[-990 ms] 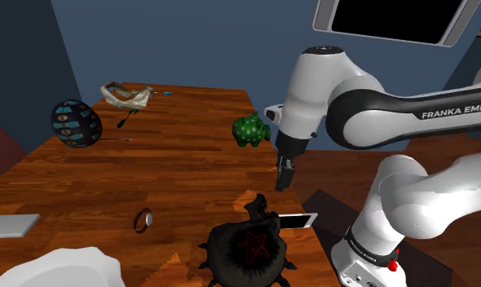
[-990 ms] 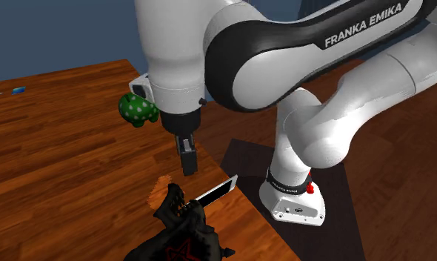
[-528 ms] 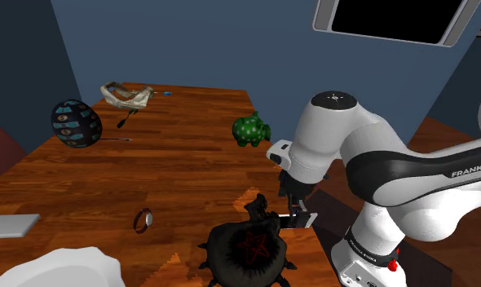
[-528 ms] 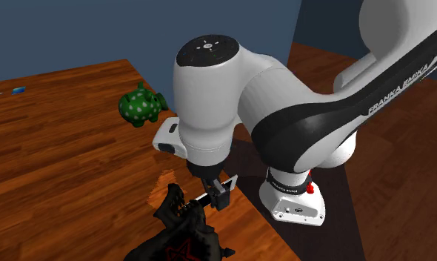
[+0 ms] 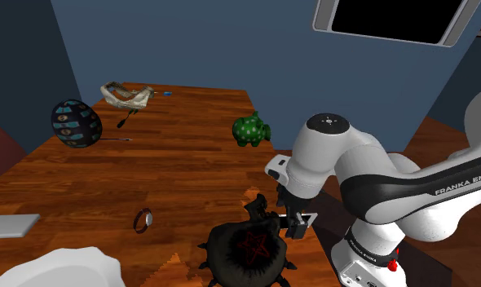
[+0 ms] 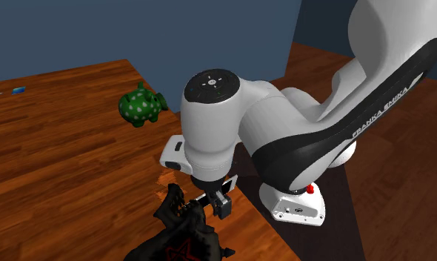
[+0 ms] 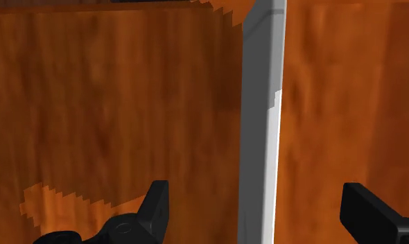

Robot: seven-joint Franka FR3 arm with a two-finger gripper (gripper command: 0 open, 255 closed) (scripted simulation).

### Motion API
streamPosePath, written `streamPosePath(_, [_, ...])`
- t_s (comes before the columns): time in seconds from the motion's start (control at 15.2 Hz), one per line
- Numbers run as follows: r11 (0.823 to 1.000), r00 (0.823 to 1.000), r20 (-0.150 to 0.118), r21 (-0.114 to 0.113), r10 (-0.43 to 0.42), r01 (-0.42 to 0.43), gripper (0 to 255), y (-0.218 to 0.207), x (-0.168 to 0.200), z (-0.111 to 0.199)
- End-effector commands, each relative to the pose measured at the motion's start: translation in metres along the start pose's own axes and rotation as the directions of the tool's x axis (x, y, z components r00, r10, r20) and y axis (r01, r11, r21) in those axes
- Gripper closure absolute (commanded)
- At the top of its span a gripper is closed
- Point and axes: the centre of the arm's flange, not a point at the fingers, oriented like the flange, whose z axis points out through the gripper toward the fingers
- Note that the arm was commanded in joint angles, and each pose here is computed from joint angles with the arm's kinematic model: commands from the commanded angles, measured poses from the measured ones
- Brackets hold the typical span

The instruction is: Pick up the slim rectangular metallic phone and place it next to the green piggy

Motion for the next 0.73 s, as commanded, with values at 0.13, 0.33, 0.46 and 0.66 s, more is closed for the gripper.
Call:
streamPosePath(0.13, [1.000,1.000,-0.001,0.000,0.000,0.000,0,-0.0002,0.0000,0.0045])
streamPosePath(0.33, [1.000,1.000,-0.001,0.000,0.000,0.000,0,-0.0002,0.0000,0.0045])
streamPosePath(0.46, [1.000,1.000,-0.001,0.000,0.000,0.000,255,-0.0002,0.0000,0.0045])
streamPosePath(0.66, [1.000,1.000,-0.001,0.000,0.000,0.000,255,-0.0002,0.0000,0.0045])
